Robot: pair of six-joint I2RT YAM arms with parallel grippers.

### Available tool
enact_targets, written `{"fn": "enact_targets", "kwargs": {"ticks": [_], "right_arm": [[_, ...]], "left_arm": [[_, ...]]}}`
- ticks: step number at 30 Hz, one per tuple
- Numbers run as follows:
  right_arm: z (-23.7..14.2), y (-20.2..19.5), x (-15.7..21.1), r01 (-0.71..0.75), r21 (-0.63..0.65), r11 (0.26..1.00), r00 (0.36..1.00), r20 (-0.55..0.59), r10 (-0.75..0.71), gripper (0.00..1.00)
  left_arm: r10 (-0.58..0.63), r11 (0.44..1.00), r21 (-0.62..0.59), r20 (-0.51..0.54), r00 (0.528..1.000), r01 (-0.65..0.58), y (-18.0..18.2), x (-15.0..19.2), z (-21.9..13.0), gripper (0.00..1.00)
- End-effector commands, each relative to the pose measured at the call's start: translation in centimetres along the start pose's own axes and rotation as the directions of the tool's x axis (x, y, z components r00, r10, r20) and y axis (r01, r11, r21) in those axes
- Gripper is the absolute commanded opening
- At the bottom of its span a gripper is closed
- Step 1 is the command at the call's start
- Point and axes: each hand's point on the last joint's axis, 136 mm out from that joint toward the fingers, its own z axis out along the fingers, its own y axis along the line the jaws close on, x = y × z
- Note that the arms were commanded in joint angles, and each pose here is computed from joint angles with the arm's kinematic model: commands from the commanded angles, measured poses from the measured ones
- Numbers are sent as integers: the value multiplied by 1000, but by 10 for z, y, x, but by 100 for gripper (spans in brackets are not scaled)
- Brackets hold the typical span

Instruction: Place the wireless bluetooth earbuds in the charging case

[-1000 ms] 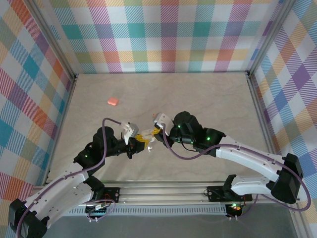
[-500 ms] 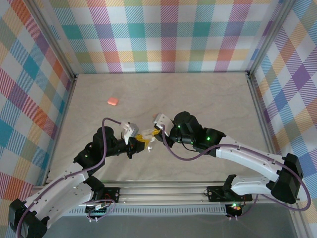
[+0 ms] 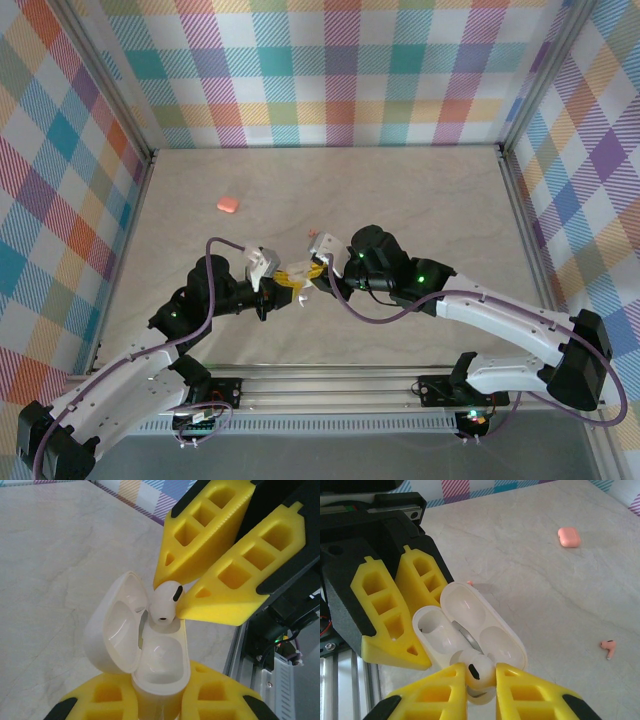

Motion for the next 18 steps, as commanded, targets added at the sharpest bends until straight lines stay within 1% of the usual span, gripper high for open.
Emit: {"fn": "enact_targets", "kwargs": {"ticks": [1,10,14,18], "right_arm": [[1,19,1,-24,-100,995,1000,-20,23,21],[-2,17,-8,-41,-91,995,999,6,41,30],[-5,17,-13,-47,-88,995,998,25,49,31],[-7,14,-14,-90,-69,994,996,16,91,32]], "left_arm": [[28,1000,12,87,996,-29,-7,-30,-4,0],[26,1000,7,86,996,-27,-5,-29,-4,0],[19,1000,-7,85,996,-18,-2,-27,-4,0],[20,1000,-14,86,996,-19,-2,-26,-5,0]]}}
